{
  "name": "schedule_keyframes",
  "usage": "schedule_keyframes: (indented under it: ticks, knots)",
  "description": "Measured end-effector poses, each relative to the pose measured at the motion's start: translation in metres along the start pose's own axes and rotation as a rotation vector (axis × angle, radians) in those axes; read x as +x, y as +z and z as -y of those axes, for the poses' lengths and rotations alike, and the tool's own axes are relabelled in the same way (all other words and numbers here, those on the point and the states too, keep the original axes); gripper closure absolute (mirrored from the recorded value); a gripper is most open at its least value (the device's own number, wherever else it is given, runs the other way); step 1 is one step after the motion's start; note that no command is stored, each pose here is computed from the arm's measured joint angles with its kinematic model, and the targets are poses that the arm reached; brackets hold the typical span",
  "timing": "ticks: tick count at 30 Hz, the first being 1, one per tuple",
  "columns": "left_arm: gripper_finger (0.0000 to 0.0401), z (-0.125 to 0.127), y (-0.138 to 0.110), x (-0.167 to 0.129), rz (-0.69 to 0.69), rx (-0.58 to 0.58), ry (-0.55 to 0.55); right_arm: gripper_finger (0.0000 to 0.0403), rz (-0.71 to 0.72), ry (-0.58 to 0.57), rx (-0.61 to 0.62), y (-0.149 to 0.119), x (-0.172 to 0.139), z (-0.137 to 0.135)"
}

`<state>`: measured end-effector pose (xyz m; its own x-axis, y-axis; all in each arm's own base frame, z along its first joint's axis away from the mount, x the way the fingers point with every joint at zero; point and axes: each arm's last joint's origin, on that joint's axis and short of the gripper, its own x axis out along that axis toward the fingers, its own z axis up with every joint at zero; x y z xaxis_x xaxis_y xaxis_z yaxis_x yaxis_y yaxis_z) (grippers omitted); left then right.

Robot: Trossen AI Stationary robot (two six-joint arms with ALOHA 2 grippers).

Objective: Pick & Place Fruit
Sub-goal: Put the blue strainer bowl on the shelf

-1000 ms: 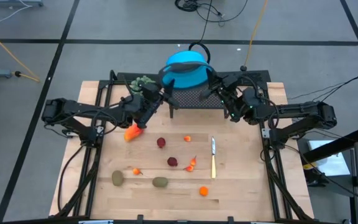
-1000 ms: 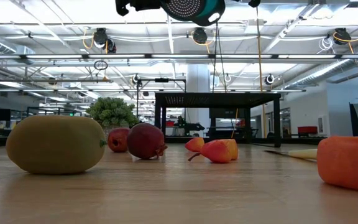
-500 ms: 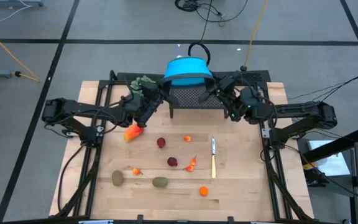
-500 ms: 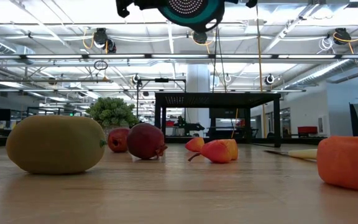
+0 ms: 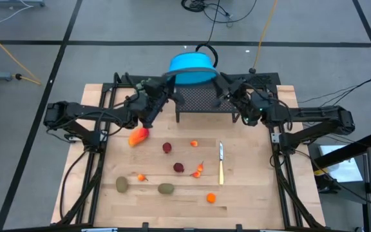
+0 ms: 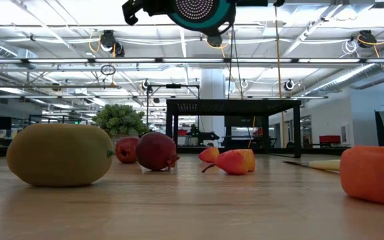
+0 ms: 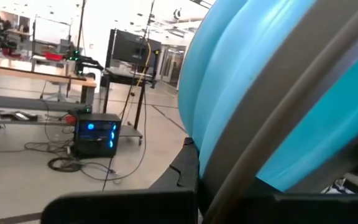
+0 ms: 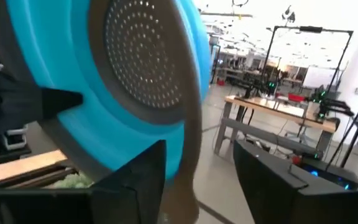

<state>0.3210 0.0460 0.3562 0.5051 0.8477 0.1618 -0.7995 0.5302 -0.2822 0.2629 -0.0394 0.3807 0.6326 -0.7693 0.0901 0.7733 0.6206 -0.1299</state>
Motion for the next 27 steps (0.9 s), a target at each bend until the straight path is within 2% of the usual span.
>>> schedule_keyframes:
  ticks: [8,12,17,22,27]
  knots:
    - [0.04,-0.011,-0.007,0.012,-0.038,-0.074,0.043,0.0199,-0.085,0.029,-0.059,-0.001,-0.015,0.012]
    - [0.04,-0.017,-0.012,0.019,-0.086,-0.146,0.012,0.0201,-0.131,0.062,-0.113,-0.001,-0.027,0.018]
    - [0.0401,-0.026,-0.017,0.031,-0.212,-0.225,-0.005,0.0203,-0.184,0.087,-0.131,-0.001,-0.042,0.03]
    - [0.0401,-0.033,0.003,0.045,-0.419,-0.238,0.013,0.02,-0.234,0.187,-0.092,-0.001,-0.057,0.043]
    - [0.0401,-0.042,0.021,0.055,-0.545,-0.248,0.004,0.0203,-0.262,0.335,-0.095,-0.001,-0.069,0.053]
